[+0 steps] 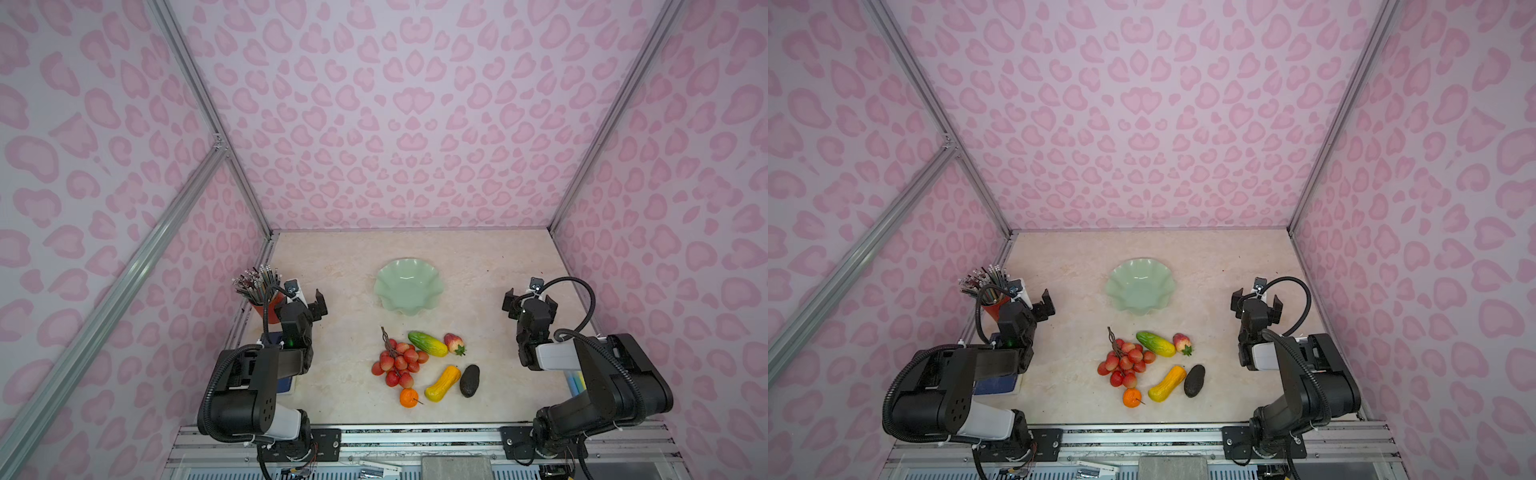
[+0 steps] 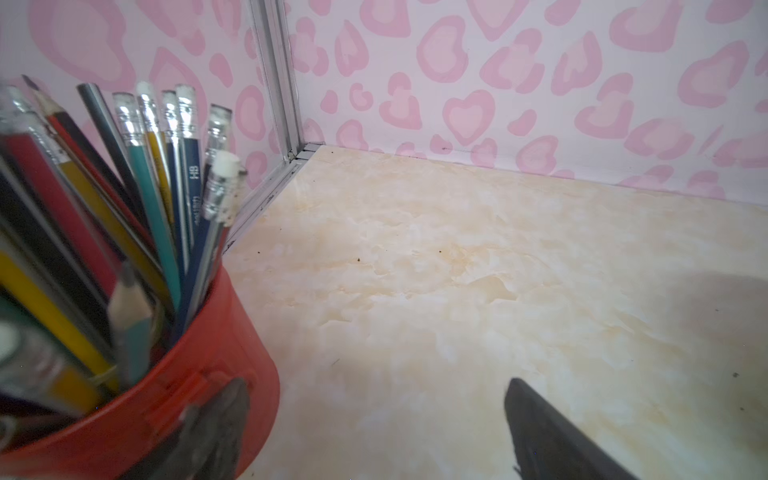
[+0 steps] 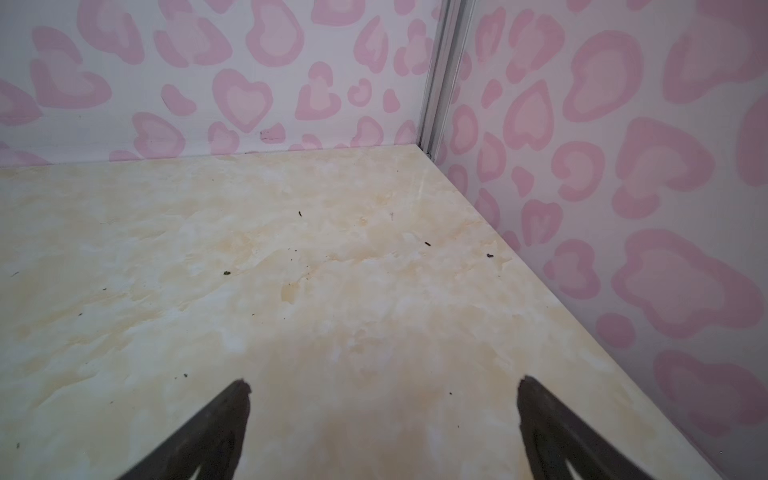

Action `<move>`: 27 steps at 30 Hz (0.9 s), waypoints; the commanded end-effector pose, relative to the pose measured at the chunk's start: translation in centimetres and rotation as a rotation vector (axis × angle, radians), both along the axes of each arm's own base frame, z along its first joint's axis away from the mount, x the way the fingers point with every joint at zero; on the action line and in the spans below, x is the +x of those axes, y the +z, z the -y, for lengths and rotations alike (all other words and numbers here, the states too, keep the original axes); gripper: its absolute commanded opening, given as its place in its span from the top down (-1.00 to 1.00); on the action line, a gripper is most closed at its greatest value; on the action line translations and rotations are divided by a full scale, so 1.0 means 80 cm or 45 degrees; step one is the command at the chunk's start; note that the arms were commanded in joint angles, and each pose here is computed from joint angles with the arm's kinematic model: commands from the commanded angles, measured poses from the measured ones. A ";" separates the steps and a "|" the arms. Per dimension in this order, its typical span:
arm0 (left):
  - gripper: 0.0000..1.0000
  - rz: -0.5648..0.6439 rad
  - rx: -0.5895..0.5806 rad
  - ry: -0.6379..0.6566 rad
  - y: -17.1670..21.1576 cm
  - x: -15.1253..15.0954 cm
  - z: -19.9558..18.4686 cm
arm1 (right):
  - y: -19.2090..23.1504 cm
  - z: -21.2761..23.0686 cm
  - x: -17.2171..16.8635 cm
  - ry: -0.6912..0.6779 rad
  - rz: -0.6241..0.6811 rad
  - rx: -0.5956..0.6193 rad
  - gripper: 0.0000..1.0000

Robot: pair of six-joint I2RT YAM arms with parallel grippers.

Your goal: Place and organize the fake fruits in the fruit bowl

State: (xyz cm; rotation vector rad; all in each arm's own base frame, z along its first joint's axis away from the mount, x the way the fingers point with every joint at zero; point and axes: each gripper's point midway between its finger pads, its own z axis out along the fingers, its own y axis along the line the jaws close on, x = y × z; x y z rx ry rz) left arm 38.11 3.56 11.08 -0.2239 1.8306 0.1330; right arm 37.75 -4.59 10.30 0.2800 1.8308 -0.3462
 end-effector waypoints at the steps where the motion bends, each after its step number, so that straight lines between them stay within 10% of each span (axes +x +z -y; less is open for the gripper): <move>1: -0.94 0.044 0.002 -0.004 0.010 0.003 0.000 | 0.001 0.001 0.002 0.000 0.011 0.008 -1.00; 27: -0.94 0.043 -0.001 -0.004 0.010 0.003 0.001 | 0.000 0.001 0.003 0.011 0.005 0.021 -1.00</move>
